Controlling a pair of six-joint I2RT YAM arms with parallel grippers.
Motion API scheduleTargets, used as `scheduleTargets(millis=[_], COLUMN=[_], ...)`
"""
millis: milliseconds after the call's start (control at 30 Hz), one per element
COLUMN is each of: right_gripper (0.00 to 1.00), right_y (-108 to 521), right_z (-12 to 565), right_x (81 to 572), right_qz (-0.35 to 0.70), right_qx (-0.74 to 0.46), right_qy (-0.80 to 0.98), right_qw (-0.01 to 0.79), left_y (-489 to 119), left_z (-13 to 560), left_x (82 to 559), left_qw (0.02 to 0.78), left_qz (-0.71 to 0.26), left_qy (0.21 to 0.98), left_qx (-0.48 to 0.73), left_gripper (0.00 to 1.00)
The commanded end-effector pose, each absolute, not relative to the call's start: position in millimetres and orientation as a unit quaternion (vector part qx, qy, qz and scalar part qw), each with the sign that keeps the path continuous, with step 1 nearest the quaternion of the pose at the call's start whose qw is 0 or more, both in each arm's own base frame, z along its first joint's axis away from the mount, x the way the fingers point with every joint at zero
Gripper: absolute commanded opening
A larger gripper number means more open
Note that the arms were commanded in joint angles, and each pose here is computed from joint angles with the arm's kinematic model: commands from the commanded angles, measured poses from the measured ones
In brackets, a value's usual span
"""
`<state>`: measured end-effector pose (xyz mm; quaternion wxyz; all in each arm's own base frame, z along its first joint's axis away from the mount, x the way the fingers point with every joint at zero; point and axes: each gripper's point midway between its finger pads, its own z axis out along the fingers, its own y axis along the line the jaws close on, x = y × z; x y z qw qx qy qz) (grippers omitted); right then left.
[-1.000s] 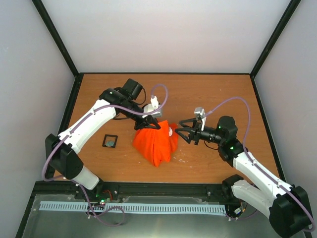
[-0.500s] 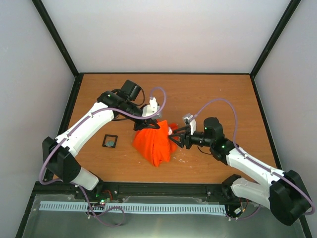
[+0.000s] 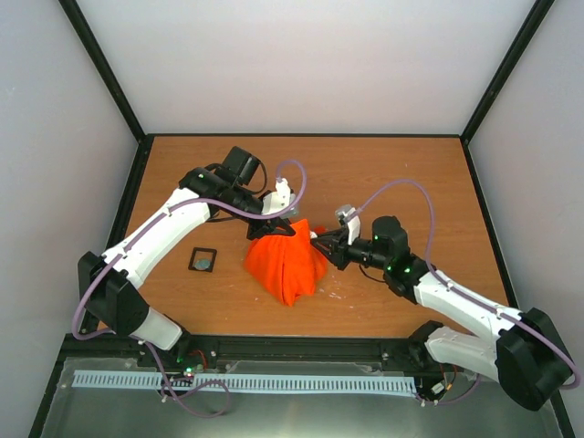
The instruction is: Remove the brooch from the garment
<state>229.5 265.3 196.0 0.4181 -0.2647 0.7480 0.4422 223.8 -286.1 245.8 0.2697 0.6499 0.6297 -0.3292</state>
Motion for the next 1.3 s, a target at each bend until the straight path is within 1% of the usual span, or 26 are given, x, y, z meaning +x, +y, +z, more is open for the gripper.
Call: scheduleTargets(millis=[0, 33, 67, 167, 233, 267, 367, 400, 433, 467, 500, 533, 567, 633, 667, 800, 867, 967, 1133, 1267], right_gripper=[0.20, 0.20, 0.17, 0.03, 0.03, 0.02, 0.03, 0.03, 0.03, 0.03, 0.03, 0.03, 0.03, 0.03, 0.03, 0.03, 0.03, 0.03, 0.03, 0.03], right_y=[275, 276, 278, 279, 277, 275, 266, 265, 264, 264, 265, 266, 268, 272, 274, 282, 288, 294, 302, 306], right_z=[204, 203, 202, 200, 202, 204, 217, 223, 227, 231, 236, 240, 245, 254, 259, 277, 283, 292, 298, 293], right_x=[232, 231, 231, 230, 232, 233, 236, 236, 235, 235, 234, 232, 230, 224, 221, 205, 199, 192, 183, 184], right_qz=[0.444, 0.443, 0.443, 0.440, 0.434, 0.430, 0.420, 0.422, 0.423, 0.427, 0.431, 0.435, 0.440, 0.448, 0.452, 0.471, 0.481, 0.497, 0.515, 0.509], right_qx=[-0.271, -0.273, -0.274, -0.278, -0.275, -0.272, -0.261, -0.259, -0.259, -0.260, -0.262, -0.267, -0.275, -0.295, -0.306, -0.356, -0.378, -0.402, -0.434, -0.449], right_qy=[0.736, 0.737, 0.737, 0.739, 0.738, 0.735, 0.719, 0.710, 0.704, 0.698, 0.691, 0.684, 0.677, 0.663, 0.656, 0.627, 0.620, 0.605, 0.595, 0.607], right_qw=[0.433, 0.432, 0.430, 0.429, 0.439, 0.448, 0.488, 0.500, 0.508, 0.514, 0.519, 0.521, 0.521, 0.522, 0.521, 0.508, 0.491, 0.475, 0.438, 0.414], left_y=[-291, -291, -292, -291, -290, -290, -288, -287, -287, -287, -286, -285, -284, -280, -278, -268, -268, -269, -269, -268], left_z=[255, 255, 255, 256, 255, 254, 252, 251, 250, 251, 252, 256, 262, 280, 290, 333, 342, 334, 315, 314], left_x=[226, 227, 227, 228, 228, 228, 226, 225, 224, 223, 221, 221, 221, 228, 233, 257, 259, 249, 237, 228], left_qw=[0.286, 0.286, 0.286, 0.288, 0.286, 0.285, 0.276, 0.273, 0.270, 0.268, 0.267, 0.270, 0.277, 0.297, 0.309, 0.362, 0.367, 0.347, 0.299, 0.282], left_qz=[-0.333, -0.333, -0.332, -0.330, -0.328, -0.328, -0.329, -0.330, -0.333, -0.335, -0.336, -0.339, -0.341, -0.346, -0.347, -0.338, -0.340, -0.362, -0.390, -0.407], left_qy=[0.620, 0.622, 0.623, 0.624, 0.627, 0.628, 0.634, 0.637, 0.639, 0.641, 0.642, 0.644, 0.644, 0.645, 0.645, 0.644, 0.639, 0.631, 0.633, 0.628], left_qx=[0.650, 0.649, 0.648, 0.647, 0.646, 0.645, 0.643, 0.641, 0.639, 0.637, 0.635, 0.631, 0.627, 0.614, 0.606, 0.583, 0.584, 0.592, 0.598, 0.600], left_gripper=[0.01, 0.01, 0.01, 0.01, 0.01, 0.03, 0.12, 0.17, 0.28, 0.44, 0.56, 0.64, 0.69, 0.77, 0.79, 0.81, 0.81, 0.78, 0.67, 0.64])
